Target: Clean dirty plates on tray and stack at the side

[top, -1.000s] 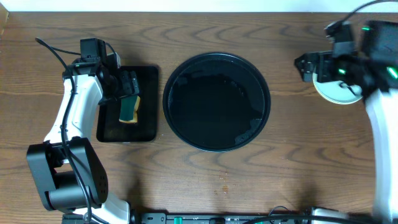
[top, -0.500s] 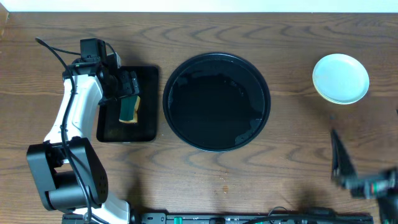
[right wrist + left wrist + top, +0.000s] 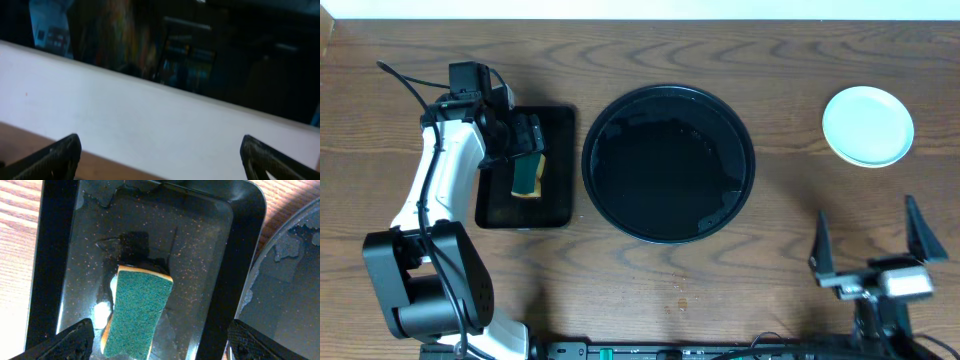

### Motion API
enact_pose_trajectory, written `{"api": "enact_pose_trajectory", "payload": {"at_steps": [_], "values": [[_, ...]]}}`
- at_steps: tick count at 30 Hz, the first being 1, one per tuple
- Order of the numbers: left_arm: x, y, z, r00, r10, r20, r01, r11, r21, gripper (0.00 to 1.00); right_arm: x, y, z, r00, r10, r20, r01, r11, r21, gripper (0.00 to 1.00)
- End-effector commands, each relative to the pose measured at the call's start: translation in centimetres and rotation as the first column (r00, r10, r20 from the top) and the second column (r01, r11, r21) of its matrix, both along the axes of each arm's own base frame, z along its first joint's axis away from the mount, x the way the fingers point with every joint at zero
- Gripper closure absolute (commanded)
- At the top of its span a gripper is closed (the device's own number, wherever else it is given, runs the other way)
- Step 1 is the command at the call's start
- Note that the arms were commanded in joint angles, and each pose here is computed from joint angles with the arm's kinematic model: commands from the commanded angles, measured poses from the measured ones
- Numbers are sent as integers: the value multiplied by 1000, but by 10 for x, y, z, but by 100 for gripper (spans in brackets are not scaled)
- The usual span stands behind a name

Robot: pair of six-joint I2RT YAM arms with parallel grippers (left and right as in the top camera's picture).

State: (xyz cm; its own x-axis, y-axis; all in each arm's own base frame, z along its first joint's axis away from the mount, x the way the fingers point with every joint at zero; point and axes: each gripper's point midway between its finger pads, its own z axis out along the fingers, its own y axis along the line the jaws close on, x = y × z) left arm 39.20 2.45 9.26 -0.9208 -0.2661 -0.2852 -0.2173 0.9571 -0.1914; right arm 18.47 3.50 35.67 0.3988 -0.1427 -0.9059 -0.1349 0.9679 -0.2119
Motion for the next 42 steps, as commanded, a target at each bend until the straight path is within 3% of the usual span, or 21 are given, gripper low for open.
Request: {"api": "enact_pose_trajectory", "payload": {"at_steps": [1,13,26,42], "values": [[-1,0,0,1000,10,-4,-10,1000,-11,14,17,-1,-32,1000,4,-31,-3,1000,20,1],[-1,0,0,1000,10,-4,-10,1000,-11,14,51,-8,-117,991,-8,-136,23,994,106,1],[-1,0,0,1000,10,-4,-10,1000,-11,14,60,-12,-196,895,-25,-445,76,992,98,1],[-1,0,0,1000,10,-4,-10,1000,-11,14,60,-12,-197,893,-24,-450,77,992,98,1]]}}
